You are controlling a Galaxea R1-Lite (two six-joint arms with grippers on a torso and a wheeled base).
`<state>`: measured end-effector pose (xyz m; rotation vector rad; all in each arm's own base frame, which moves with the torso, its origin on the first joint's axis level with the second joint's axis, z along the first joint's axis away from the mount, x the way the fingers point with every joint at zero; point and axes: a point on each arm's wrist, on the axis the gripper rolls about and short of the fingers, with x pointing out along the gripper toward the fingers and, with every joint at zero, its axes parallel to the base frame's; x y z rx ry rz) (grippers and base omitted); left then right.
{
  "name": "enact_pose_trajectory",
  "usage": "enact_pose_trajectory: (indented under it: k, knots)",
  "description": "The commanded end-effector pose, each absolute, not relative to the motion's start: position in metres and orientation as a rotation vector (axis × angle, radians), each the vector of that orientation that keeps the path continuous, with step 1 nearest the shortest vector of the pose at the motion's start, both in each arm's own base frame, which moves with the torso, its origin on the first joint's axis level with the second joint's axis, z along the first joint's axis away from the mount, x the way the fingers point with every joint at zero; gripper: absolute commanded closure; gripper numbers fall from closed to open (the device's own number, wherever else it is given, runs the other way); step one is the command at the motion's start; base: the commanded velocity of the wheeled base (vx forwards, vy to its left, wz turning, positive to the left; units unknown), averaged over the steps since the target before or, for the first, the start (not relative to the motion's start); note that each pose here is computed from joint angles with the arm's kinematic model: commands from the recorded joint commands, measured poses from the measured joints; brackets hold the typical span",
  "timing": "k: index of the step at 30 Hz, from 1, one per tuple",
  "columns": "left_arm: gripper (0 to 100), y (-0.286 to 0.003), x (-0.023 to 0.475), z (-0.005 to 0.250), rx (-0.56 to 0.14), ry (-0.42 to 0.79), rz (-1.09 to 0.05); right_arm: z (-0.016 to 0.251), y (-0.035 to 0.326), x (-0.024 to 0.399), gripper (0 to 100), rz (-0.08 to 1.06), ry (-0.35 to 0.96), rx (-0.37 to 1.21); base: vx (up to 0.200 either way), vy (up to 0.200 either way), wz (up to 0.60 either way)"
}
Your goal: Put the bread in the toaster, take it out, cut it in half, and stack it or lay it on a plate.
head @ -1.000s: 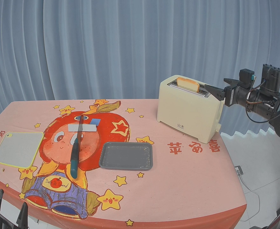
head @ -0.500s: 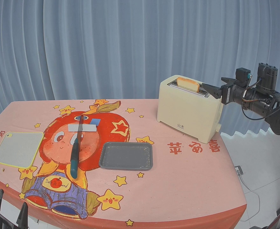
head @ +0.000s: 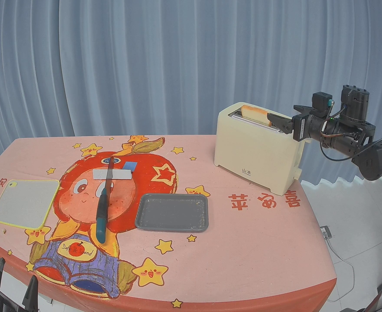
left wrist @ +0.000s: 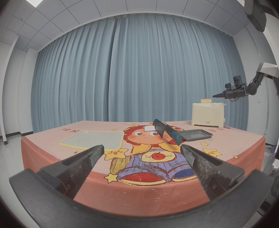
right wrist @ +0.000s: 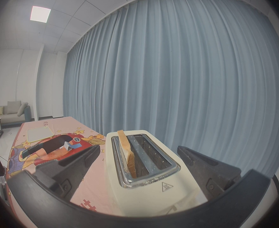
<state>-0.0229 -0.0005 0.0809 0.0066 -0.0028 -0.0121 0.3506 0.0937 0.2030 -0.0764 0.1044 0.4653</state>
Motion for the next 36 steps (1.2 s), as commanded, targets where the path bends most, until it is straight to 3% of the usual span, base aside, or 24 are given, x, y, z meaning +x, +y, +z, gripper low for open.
enact_pose_trajectory:
  k: [1,36]
  knots:
    - [0,0.000,-0.023,0.076,0.006,0.000,-0.012,0.198,0.100,0.363,0,0.473,0.107,-0.078,0.000,0.000,0.00]
    - [0,-0.001,-0.023,0.076,0.008,0.000,-0.012,0.189,0.115,0.393,0,0.468,0.148,-0.101,0.000,0.000,0.00]
